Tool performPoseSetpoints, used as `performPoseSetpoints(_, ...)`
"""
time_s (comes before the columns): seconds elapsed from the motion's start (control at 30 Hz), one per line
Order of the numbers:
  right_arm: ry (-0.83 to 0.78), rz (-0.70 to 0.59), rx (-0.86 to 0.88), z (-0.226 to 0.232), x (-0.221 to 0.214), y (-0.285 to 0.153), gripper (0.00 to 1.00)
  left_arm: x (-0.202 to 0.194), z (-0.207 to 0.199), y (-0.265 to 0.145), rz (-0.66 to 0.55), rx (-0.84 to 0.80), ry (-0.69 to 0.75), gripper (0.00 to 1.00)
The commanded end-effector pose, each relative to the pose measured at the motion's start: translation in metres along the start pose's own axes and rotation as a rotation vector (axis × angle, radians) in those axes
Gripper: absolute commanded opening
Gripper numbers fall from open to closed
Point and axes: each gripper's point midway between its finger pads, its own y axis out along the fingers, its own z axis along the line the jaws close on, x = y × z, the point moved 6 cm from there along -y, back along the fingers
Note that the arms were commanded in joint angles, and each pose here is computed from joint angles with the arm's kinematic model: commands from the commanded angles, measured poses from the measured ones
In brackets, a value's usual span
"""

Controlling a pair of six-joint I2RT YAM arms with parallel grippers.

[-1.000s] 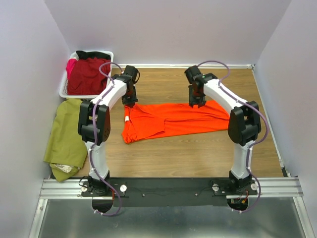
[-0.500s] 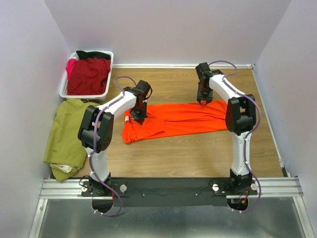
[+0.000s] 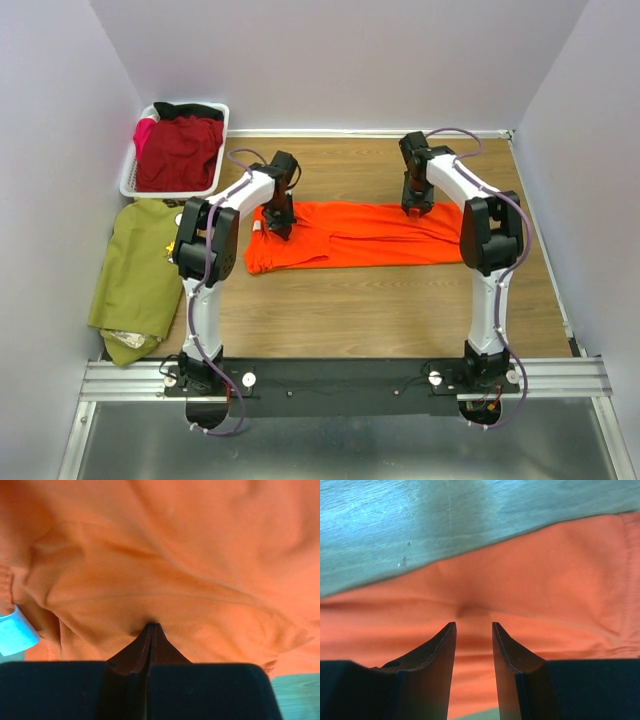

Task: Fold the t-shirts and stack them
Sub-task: Rotate the tshirt 90 degrees

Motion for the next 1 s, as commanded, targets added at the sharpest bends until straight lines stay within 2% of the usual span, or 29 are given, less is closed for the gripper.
performPoseSetpoints(0.0, 0.024, -0.094, -0.008, -0.011, 0.012, -0.029, 0.43, 0.03, 0.028, 0.037, -0.006, 0.039, -0.086, 0.07)
performPoseSetpoints(0.37, 0.012, -0.183, -0.002, -0.022, 0.02, -0.068, 0.44, 0.122, 0.0, 0.06, -0.118, -0.109, -0.131, 0.07)
performPoseSetpoints(0.47, -0.031, -0.163, 0.023, -0.023, 0.012, -0.068, 0.45, 0.146, -0.007, 0.062, -0.162, -0.188, -0.16, 0.07)
performPoseSetpoints(0.57, -0.07, -0.12, 0.036, -0.024, -0.002, -0.058, 0.45, 0.166, -0.014, 0.062, -0.223, -0.346, -0.184, 0.08)
performPoseSetpoints(0.7, -0.092, -0.057, 0.045, -0.024, -0.02, -0.042, 0.45, 0.188, -0.033, 0.048, -0.285, -0.593, -0.162, 0.11)
performPoseSetpoints(0.73, -0.092, -0.039, 0.059, -0.023, -0.026, -0.038, 0.45, 0.199, -0.038, 0.041, -0.34, -0.642, -0.144, 0.12)
performPoseSetpoints(0.8, -0.095, -0.022, 0.07, -0.022, -0.031, -0.034, 0.46, 0.208, -0.045, 0.03, -0.38, -0.712, -0.126, 0.14)
performPoseSetpoints(0.97, -0.109, 0.078, 0.096, -0.022, -0.06, -0.013, 0.46, 0.236, -0.058, -0.008, -0.57, -0.834, -0.033, 0.22)
